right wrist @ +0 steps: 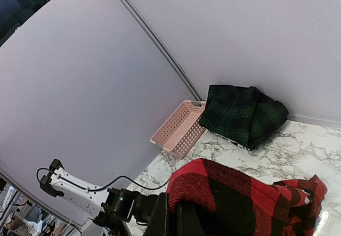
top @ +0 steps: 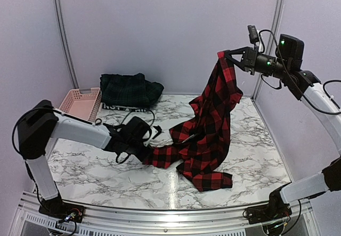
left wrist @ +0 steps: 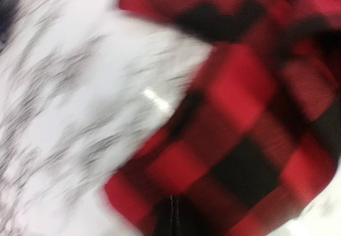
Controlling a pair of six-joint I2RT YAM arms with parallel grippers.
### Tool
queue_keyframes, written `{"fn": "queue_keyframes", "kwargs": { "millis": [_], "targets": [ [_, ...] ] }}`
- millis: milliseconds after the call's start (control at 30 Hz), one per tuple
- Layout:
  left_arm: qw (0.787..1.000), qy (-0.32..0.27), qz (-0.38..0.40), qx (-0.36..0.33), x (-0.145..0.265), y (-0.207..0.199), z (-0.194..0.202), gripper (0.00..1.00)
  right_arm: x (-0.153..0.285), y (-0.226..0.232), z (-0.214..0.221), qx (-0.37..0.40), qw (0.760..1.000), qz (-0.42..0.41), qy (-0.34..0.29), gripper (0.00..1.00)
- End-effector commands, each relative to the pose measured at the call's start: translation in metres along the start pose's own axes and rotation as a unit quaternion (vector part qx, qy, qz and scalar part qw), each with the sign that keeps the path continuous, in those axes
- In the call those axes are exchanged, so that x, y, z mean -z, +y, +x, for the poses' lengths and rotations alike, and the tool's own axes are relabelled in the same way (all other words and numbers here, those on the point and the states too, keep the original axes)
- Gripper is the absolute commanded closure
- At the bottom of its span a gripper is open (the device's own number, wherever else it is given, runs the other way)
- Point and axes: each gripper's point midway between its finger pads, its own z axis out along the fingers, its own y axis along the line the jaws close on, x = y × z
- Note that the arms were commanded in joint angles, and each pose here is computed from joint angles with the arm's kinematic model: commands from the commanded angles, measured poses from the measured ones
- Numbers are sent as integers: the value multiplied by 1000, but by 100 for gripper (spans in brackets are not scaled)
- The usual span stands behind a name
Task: Fold and stack the mixed laundry pile
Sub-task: Flatten out the crumpled T-shirt at the center of the board.
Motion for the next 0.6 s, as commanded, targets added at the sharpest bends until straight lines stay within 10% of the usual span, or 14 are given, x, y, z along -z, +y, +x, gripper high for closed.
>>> {"fn": "queue_keyframes", "kwargs": {
  "millis": [0,100,200,567],
  "targets": [
    [993,-91,-37,69,66,48,-38,100,1,4,-6,13,1000,-12,-9,100],
    [986,-156,-8,65,103,44,-61,98,0,1,1,8,1000,-13,-4,100],
    [986,-155,41,44,103,19,-60,40,0,1,2,9,1000,-17,-4,100],
    [994,-25,97,-41,6,-50,-31,3,2,3,-3,13,1000,-9,-9,100]
  ]
}}
